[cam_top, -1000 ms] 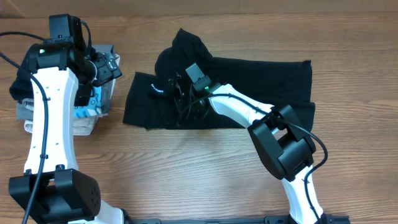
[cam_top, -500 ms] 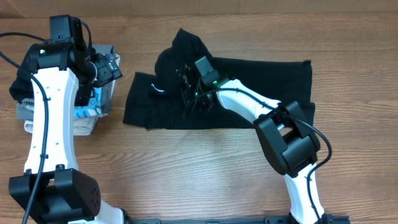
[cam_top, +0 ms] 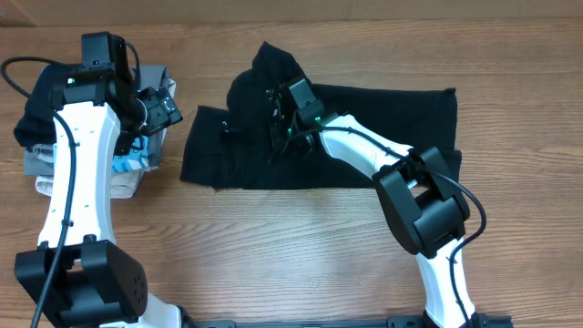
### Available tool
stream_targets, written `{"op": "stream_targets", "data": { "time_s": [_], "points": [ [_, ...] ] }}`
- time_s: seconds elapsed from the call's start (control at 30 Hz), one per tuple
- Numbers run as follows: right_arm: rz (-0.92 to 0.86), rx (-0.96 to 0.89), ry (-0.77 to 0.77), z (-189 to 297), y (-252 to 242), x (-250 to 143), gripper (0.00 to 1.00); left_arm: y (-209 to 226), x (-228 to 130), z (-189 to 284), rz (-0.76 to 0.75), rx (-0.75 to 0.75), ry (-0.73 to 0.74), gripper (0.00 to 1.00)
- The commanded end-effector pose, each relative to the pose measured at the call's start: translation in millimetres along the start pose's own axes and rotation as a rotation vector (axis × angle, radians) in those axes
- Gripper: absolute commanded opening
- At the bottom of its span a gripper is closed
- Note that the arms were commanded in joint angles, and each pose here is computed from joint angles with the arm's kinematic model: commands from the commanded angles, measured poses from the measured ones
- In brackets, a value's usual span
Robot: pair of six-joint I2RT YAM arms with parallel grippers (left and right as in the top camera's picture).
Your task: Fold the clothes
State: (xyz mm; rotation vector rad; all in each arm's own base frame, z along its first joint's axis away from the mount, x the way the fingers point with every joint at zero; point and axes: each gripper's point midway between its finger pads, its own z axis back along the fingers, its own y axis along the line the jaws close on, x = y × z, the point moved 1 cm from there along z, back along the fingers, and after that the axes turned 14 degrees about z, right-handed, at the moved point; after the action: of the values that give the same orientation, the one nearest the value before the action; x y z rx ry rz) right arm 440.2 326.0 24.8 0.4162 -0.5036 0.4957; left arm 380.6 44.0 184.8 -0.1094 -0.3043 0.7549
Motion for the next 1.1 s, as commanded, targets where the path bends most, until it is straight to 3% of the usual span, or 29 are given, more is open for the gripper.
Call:
{"op": "stream_targets", "data": {
  "time_s": [0.0, 0.43, 0.6, 0.7, 0.87, 1.07],
  "points": [
    [-0.019, -0.069, -0.018, -10, -12, 2, 0.04, 6, 1, -4, 0.027, 0.018, 0.002, 0.91],
    [-0.141, -0.271, -0.115, 0, -59, 20, 0.05, 7, 0, -6, 0.02, 0.022, 0.008, 0.92],
    [-0.141, -0.29, -0.165, 3, -64, 31, 0.11, 7, 0, -6, 0.02, 0.022, 0.008, 0.92],
    [-0.118, -0.266, -0.21, 12, -57, 49, 0.23, 7, 0, -6, 0.019, 0.022, 0.007, 0.93],
    [-0.041, -0.263, -0.282, 72, -42, 89, 0.64, 6, 1, -6, -0.027, 0.017, 0.001, 0.94],
    [-0.144, -0.329, -0.218, 178, -62, 81, 0.7, -1, -5, -10, -0.053, 0.005, 0.012, 0.91]
  ]
}}
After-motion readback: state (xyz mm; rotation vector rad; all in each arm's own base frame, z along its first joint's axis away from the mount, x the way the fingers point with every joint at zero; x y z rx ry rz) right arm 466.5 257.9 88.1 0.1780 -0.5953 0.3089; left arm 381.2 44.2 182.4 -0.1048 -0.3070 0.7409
